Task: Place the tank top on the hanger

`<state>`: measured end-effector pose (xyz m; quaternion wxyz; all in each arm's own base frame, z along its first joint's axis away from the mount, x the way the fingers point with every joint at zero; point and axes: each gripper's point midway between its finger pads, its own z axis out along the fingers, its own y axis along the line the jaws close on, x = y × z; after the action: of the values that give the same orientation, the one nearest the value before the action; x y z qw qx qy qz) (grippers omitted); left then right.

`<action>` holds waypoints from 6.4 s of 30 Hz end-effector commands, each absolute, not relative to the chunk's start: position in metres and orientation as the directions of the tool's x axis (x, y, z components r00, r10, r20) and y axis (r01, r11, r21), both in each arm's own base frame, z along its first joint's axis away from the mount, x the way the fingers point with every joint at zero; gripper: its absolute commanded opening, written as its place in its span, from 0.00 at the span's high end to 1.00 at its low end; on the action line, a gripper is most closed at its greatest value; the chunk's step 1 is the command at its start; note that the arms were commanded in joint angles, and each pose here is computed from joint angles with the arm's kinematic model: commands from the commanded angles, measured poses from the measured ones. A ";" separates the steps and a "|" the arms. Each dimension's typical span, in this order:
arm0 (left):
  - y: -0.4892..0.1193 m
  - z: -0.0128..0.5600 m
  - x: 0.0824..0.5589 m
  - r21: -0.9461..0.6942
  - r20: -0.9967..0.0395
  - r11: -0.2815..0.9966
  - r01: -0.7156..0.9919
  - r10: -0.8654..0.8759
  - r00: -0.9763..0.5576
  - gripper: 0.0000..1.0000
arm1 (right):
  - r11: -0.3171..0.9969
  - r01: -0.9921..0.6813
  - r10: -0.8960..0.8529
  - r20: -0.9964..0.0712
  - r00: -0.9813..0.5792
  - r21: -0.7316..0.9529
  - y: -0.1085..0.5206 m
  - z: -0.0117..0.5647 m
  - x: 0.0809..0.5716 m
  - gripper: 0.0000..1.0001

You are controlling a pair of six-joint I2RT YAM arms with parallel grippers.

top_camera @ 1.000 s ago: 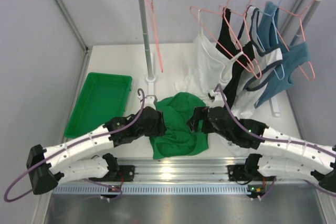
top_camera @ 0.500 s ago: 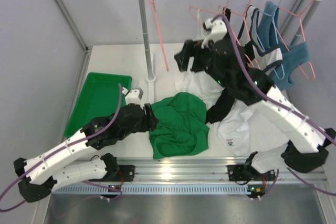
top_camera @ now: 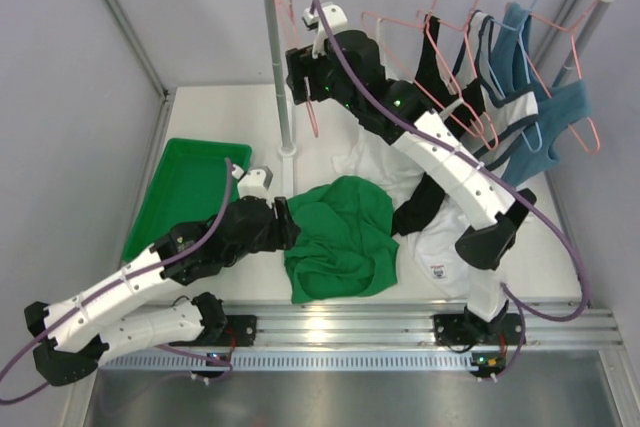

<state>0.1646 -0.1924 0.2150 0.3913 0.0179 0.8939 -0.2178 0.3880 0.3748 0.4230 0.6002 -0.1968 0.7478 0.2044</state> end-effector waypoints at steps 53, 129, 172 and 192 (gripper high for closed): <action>-0.190 0.223 0.167 -0.370 -0.721 0.907 0.203 -0.142 -0.678 0.41 | 0.931 -0.361 0.059 -0.998 0.009 0.052 0.327 0.493 0.403 1.00; -0.207 0.084 0.137 -0.265 -0.459 0.959 0.101 -0.033 -0.888 1.00 | 0.509 -0.644 -0.312 -0.575 -0.757 0.572 0.178 0.214 0.035 1.00; -0.223 0.137 0.149 -0.274 -0.596 0.929 0.249 0.039 -0.802 0.69 | 0.313 -0.713 -0.079 -0.731 -0.678 0.628 0.296 0.140 0.076 1.00; -0.273 0.177 0.151 -0.465 -0.752 0.739 0.488 -0.038 -0.658 0.46 | 0.365 -0.697 -0.104 -0.716 -0.690 0.618 0.293 0.117 0.079 1.00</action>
<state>0.1356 -0.2531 0.1574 0.3479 0.1340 0.8745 -0.3103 0.0768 0.2825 0.1010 0.2710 -0.2522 0.7965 0.4781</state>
